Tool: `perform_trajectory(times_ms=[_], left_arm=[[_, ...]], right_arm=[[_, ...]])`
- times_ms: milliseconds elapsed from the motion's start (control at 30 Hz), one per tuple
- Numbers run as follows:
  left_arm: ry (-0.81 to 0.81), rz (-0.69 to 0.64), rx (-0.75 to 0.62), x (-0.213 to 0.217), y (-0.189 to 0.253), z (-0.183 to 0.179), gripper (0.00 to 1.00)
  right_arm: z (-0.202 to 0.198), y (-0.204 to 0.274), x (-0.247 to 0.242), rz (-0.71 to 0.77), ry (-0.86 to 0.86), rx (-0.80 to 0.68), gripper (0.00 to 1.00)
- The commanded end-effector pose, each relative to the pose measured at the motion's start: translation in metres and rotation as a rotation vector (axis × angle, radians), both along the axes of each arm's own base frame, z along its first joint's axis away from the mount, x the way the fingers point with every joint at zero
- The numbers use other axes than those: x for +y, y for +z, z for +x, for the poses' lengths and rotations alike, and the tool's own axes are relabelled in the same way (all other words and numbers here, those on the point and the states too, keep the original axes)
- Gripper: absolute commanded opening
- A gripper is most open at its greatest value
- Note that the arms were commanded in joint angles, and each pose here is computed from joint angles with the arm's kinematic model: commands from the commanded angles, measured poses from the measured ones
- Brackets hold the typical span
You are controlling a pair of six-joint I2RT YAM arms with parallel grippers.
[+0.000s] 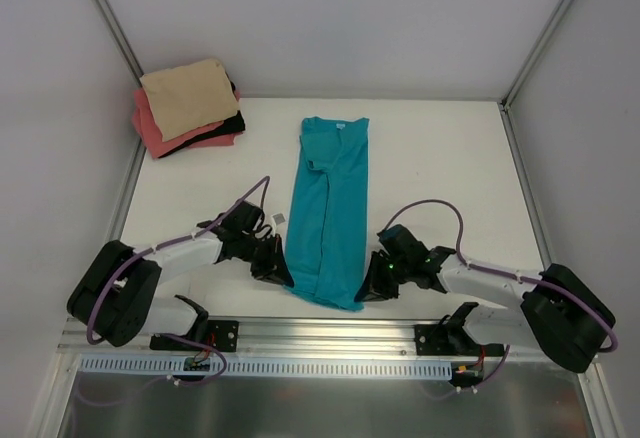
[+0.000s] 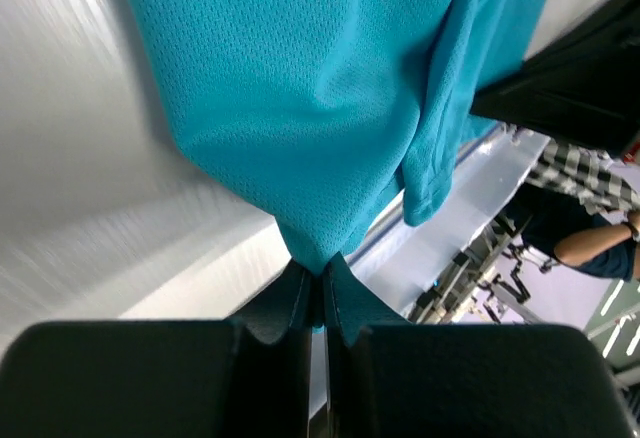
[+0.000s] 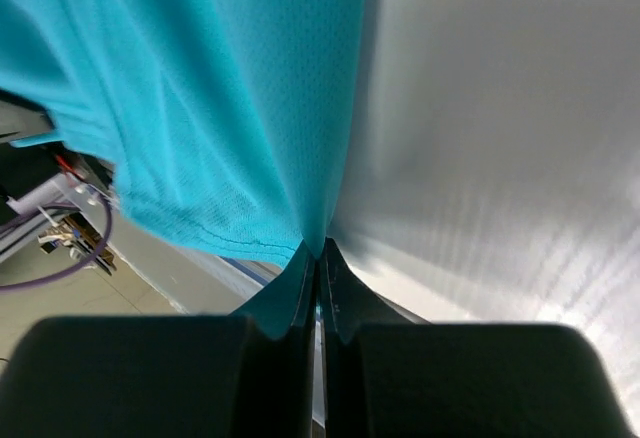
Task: Fold and stack the t-shirts
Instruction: Grab the bottom of the folded rectangular tshirt with both arms, then fold the folded rectangular tshirt in 1/3 of the way
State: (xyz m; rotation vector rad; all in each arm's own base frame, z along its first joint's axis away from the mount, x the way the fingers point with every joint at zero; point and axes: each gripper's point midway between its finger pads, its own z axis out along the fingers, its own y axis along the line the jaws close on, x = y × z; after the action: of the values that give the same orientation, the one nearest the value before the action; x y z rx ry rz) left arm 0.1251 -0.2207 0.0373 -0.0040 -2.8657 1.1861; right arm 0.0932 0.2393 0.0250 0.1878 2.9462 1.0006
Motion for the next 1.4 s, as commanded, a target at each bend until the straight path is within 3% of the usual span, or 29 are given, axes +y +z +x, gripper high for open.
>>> perform_trajectory(times_ms=[0, 300, 533, 800, 1133, 1367], left_arm=[[-0.011, -0.028, 0.045, 0.000, 0.006, -0.021, 0.00], [0.004, -0.066, 0.059, -0.002, 0.018, -0.034, 0.00], [-0.041, -0.124, -0.032, -0.030, 0.074, 0.009, 0.00], [-0.075, -0.148, -0.057, -0.045, 0.096, 0.030, 0.00], [-0.087, -0.144, -0.078, -0.055, 0.104, 0.050, 0.00], [0.004, -0.137, -0.107, -0.045, 0.108, 0.099, 0.00]], right_arm=[[-0.014, -0.005, -0.005, -0.016, -0.036, 0.038, 0.01], [-0.014, 0.003, -0.003, -0.036, -0.030, 0.020, 0.01], [0.016, 0.054, 0.024, -0.041, 0.049, -0.056, 0.01], [0.047, 0.103, 0.024, -0.009, 0.038, -0.112, 0.00], [0.088, 0.108, -0.008, -0.012, -0.027, -0.117, 0.00], [0.124, 0.103, -0.008, -0.007, 0.004, -0.088, 0.00]])
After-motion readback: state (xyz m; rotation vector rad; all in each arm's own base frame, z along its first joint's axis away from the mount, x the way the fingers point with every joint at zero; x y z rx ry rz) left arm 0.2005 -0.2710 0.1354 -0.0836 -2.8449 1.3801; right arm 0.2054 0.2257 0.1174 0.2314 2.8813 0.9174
